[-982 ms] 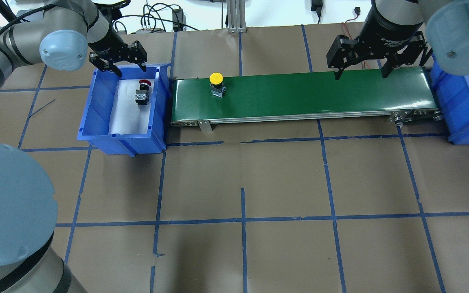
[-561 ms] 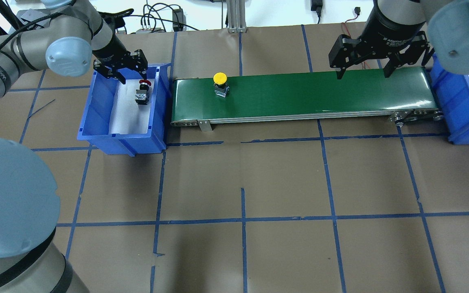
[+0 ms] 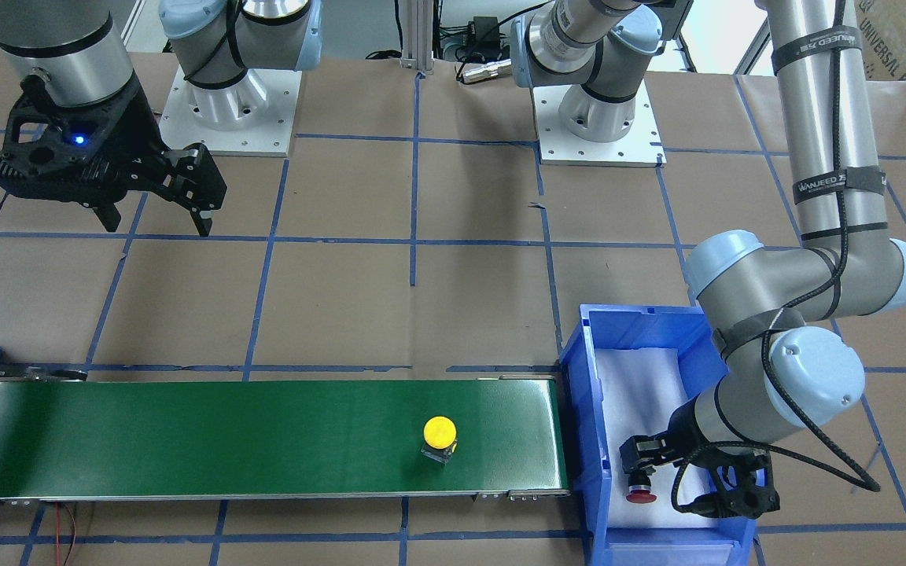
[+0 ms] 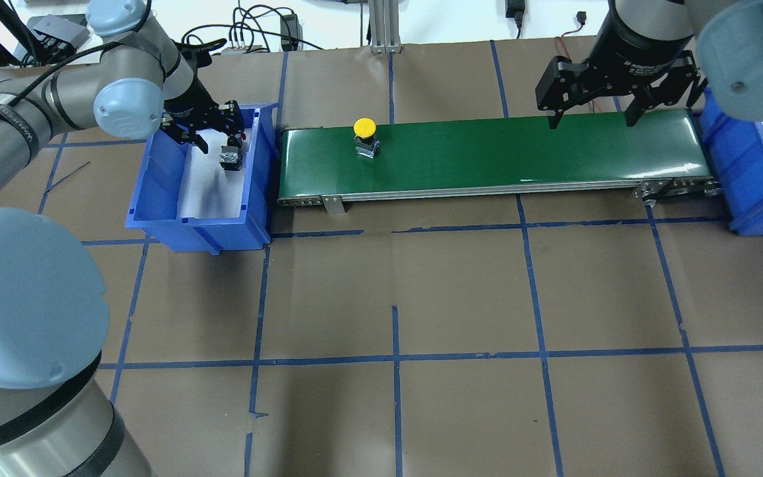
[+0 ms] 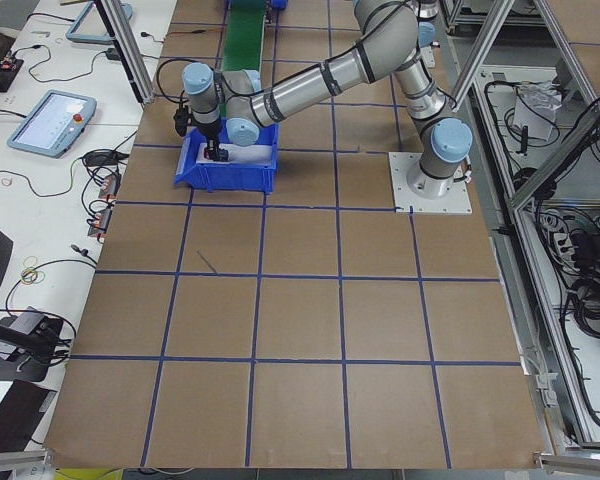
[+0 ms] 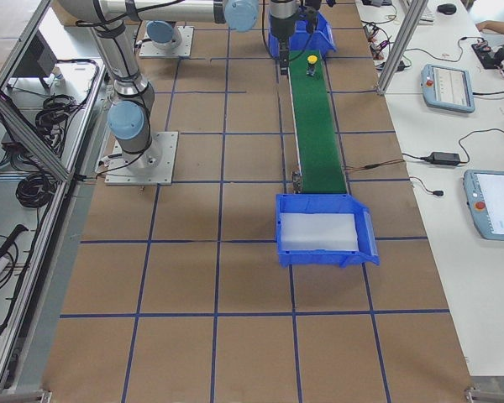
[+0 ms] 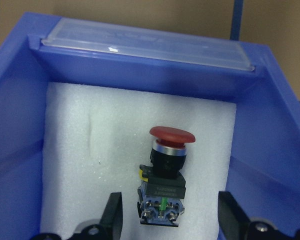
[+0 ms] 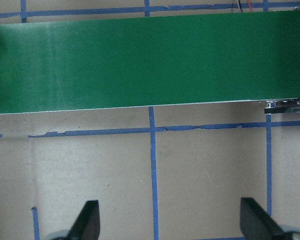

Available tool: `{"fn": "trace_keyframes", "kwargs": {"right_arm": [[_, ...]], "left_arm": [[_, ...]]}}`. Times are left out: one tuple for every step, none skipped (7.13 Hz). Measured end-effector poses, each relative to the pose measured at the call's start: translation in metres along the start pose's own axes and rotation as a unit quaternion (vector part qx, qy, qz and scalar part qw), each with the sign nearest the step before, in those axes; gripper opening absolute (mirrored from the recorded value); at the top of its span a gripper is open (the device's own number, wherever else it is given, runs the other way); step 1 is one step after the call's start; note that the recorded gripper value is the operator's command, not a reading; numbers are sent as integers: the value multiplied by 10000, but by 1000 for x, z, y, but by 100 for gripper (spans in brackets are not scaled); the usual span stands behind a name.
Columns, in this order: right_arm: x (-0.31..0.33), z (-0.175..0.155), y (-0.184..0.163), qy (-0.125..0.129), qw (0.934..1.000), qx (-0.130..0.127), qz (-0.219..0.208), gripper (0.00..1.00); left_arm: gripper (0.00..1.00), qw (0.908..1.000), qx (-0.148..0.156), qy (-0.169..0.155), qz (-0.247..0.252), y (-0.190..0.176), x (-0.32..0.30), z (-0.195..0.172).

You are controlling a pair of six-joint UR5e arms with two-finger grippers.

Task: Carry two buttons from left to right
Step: 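Lower the left gripper and grasp the red mushroom button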

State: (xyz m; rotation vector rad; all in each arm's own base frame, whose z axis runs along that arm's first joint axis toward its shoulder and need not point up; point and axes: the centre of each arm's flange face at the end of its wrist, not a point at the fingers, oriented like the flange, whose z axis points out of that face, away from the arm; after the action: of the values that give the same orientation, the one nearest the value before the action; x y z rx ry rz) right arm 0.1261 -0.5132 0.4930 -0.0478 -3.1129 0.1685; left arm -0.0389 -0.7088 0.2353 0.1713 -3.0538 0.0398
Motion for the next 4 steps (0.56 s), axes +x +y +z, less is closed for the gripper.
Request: {"fn": "trace_keyframes", "kwargs": {"right_arm": [[0,0,0,-7,10000,0,-1,100],[-1,0,0,-13,10000,1,-7,100],[-1,0,0,-19,10000,5,-10,100],[-1,0,0,-22,10000,5,-11,100]], "left_arm": [[72,10000,-24,-11,-8,1,-1,4],[72,10000,-42,-14,-15,1,-1,7],[72,10000,-45,-15,-18,1,-1,11],[72,10000,-33,-16,-19,0,-1,14]]}}
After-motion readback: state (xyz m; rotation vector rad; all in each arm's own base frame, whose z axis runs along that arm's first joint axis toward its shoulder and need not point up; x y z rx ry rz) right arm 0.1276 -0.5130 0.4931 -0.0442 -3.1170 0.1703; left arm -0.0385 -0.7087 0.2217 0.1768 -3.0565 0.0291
